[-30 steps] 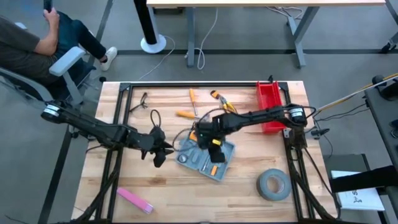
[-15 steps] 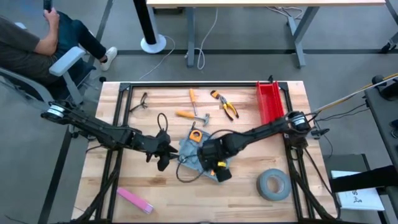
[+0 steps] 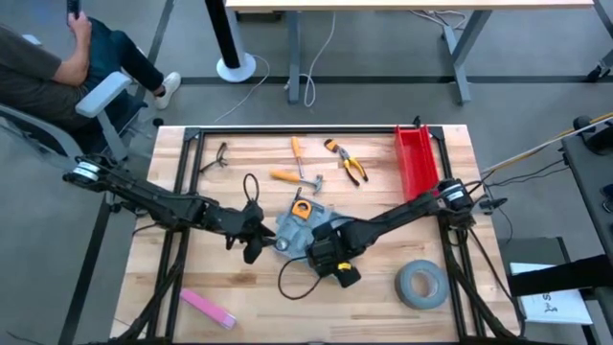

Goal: Prefit tool cases
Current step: Remove the bottom yellow screwdriver bit set from the gray pre-fit tool case

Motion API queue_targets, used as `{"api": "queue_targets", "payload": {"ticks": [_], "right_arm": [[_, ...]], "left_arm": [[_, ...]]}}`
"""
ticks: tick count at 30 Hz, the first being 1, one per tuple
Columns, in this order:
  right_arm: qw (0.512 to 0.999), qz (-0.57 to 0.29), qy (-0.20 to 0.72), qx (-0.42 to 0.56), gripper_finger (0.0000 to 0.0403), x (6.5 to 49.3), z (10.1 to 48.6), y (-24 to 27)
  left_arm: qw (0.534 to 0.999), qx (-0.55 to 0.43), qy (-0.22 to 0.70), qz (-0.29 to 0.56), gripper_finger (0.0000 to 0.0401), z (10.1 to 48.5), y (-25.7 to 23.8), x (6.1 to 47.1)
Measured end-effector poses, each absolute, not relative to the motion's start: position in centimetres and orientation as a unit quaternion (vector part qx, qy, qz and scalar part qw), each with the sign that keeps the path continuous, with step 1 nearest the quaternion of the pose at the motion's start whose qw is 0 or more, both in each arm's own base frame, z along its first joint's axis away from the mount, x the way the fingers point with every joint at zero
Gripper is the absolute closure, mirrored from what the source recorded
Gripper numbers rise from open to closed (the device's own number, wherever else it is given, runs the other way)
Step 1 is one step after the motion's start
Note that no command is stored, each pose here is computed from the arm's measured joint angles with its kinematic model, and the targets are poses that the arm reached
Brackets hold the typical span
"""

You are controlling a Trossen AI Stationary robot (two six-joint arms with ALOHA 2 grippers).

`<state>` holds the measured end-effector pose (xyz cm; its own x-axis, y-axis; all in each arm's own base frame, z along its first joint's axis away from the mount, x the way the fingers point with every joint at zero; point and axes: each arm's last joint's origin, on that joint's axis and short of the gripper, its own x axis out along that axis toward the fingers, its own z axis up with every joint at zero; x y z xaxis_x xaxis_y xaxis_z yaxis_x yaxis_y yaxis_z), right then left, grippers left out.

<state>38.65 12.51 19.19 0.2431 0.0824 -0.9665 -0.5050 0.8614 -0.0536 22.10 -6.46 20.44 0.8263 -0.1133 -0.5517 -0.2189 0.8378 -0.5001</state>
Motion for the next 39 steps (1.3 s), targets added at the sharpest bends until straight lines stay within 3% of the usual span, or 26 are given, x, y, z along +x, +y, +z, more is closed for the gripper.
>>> {"api": "queue_targets", "payload": {"ticks": [19, 23, 31, 39], "right_arm": [[0.733, 0.220, 0.606, -0.217, 0.0206, 39.3, 15.4, 13.1], [0.735, 0.216, 0.606, -0.216, 0.0236, 39.4, 15.4, 12.9], [0.734, 0.218, 0.604, -0.221, 0.0340, 39.5, 15.4, 12.6], [0.742, 0.211, 0.599, -0.216, 0.0326, 40.0, 16.4, 12.4]], "left_arm": [[0.910, -0.288, 0.299, 0.019, 0.0264, 20.8, -6.5, 22.1], [0.909, -0.287, 0.301, 0.019, 0.0264, 20.8, -6.5, 22.1], [0.909, -0.287, 0.302, 0.019, 0.0264, 20.7, -6.5, 22.1], [0.908, -0.288, 0.304, 0.014, 0.0264, 20.7, -6.6, 22.1]]}}
